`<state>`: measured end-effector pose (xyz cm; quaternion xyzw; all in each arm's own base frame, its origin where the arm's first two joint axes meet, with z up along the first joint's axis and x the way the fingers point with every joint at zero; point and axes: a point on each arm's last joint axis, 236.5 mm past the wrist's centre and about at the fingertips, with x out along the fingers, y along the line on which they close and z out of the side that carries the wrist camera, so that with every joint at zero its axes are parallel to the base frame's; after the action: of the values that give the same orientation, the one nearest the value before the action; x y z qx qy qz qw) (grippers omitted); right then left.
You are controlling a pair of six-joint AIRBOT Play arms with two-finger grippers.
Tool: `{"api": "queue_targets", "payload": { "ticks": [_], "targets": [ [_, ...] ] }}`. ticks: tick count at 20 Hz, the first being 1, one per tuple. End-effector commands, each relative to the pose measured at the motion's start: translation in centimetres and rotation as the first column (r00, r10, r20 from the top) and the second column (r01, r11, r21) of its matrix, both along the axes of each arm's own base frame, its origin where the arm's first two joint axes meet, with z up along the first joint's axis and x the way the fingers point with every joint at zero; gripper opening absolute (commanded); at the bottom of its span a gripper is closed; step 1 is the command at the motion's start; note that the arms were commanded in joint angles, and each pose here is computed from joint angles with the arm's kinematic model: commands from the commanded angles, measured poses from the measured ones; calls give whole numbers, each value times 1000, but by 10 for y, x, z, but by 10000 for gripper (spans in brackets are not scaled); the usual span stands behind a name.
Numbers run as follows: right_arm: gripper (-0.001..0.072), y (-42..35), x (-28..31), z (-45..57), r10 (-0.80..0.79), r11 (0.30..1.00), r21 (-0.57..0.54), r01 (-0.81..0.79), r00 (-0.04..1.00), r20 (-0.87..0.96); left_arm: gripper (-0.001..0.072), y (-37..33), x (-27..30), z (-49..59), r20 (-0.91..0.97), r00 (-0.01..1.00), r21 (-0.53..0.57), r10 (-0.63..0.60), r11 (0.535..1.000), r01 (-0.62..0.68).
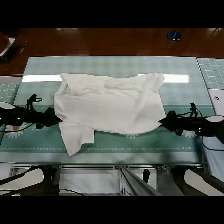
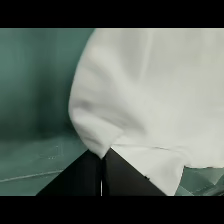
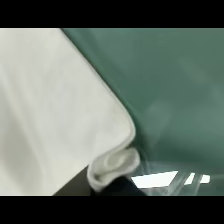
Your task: Fold the shirts.
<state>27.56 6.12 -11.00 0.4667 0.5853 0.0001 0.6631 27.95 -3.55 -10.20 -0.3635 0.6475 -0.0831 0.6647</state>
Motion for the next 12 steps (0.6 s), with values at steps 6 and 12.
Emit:
{"api": "queue_targets", "payload": {
  "ticks": [6,12],
  "targets": [
    [24,10,121,208,333,936,-263,-232,825,456,13,-2,121,229,620,774,-118,134,990,-77],
    [24,0,69,508,500,813,-568,127,350,792,13,4,75,494,981,148,158,-126,959,-235]
  ]
}}
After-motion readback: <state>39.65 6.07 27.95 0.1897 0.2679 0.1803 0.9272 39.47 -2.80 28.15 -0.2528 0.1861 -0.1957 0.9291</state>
